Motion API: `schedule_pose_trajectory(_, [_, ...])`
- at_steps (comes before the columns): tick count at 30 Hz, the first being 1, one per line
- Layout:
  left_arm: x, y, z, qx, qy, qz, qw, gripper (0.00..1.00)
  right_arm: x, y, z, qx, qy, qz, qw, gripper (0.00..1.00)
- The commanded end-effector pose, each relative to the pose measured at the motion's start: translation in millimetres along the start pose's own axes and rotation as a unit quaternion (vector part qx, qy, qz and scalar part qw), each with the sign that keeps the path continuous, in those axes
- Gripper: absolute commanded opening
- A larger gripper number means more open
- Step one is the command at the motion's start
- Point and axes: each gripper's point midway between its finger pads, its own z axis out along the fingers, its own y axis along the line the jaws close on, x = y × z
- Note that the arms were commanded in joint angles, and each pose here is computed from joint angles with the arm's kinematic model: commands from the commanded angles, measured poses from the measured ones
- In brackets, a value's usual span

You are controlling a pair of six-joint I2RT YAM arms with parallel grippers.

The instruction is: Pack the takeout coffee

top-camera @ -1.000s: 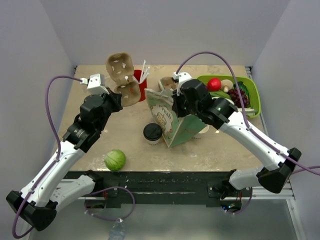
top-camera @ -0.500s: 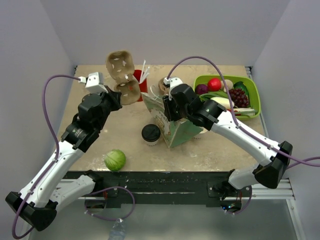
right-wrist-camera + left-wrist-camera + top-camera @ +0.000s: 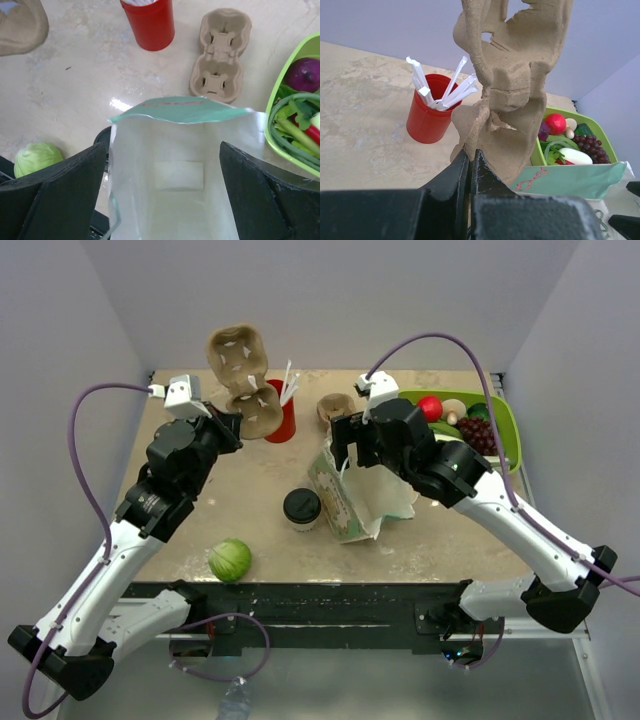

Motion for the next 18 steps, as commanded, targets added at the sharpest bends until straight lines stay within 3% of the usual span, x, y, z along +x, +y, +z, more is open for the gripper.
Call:
schedule_pose_trajectory(1, [-23, -12, -3, 0.022, -0.032, -0.011, 0.999, 0.00, -20, -6, -8, 0.014, -0.020, -0.004, 1.000, 0.93])
schedule_pose_trajectory(4, [-20, -12, -3, 0.022, -0.030, -0.013, 0.999, 0.00, -13, -3, -12, -0.004, -0.001, -0.029, 1.000, 0.92])
schedule_pose_trajectory(11, [-24, -16, 3, 0.027, -0.037, -0.008, 0.999, 0.00, -49, 11, -45, -0.069, -0.066, -0.030, 0.995, 0.96])
schedule_pose_trajectory(14, [-27, -21, 7, 0.033, -0.038, -0.003, 0.999, 0.00, -48, 5, -46, -0.050, -0.063, -0.013, 0.997, 0.80])
schedule_pose_trajectory(15, [-25, -22, 9, 0.036, -0.035, 0.000, 0.999, 0.00, -44, 2, -43, -0.039, -0.052, -0.012, 0.998, 0.69])
schedule_pose_trajectory(18, [-25, -25, 13, 0.045, -0.039, 0.001, 0.998, 0.00, -30, -15, -39, 0.013, -0.025, -0.002, 1.000, 0.68])
